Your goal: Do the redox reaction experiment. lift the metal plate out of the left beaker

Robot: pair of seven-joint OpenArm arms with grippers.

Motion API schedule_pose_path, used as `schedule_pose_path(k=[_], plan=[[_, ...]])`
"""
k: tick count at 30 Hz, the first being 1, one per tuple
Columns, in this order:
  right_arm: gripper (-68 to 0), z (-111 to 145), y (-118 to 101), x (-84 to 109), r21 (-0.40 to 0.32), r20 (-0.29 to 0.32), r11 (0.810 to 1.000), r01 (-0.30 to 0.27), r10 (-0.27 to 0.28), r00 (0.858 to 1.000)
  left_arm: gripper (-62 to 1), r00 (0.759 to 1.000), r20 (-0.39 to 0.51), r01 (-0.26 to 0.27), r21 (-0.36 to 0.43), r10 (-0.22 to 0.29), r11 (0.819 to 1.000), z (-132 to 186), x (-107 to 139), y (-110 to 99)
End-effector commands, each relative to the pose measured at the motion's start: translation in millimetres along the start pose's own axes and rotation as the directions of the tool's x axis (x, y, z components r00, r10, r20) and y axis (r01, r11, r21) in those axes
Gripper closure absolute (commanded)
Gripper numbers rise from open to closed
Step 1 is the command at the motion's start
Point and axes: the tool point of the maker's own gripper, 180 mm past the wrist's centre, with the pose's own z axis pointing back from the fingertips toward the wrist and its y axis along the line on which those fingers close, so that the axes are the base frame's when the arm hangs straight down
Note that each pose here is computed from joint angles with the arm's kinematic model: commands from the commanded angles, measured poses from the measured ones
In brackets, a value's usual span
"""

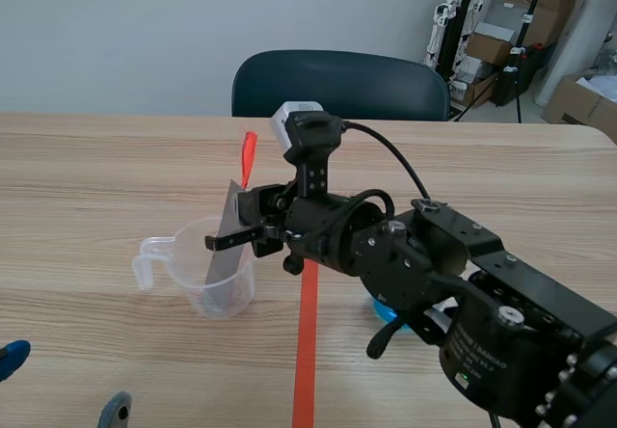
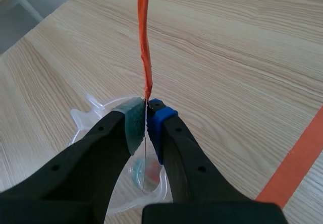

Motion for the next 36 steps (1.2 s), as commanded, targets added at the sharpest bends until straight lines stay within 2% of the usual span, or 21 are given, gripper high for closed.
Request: schedule_pose_path(k=[1,11,21,26,31,36], plan=[[-0.6,-3,4,11.9,0.016,0.020,0.999,-0.035,0.035,0.999,-62.3,0.999,0.048,0.008,0.003,-0.008,1.000,1,10,3],[-0.6,-2,8,21.5,0.013,0.022,0.983,-0.185,0.185,0.983,-62.3,0.999,0.048,0.008,0.003,-0.008,1.000,1,10,3],[-0.6,-4,27,18.0,0.102,0.017,0.968,-0.229,0.228,0.973,-62.3,0.999,0.050,0.008,0.003,-0.009,1.000,0,10,4],[-0.6,-5,34,14.9,0.122,0.011,0.965,-0.232,0.233,0.972,-62.3,0.999,0.050,0.009,0.003,-0.009,1.000,0,10,4],[-0.6,-6,46,4.1,0.160,-0.013,0.945,-0.286,0.292,0.956,-62.3,0.999,0.050,0.009,0.003,-0.009,1.000,0,10,4],[-0.6,-8,57,-7.0,0.191,-0.035,0.917,-0.350,0.363,0.931,-62.3,0.999,0.050,0.009,0.003,-0.009,1.000,0,10,4]])
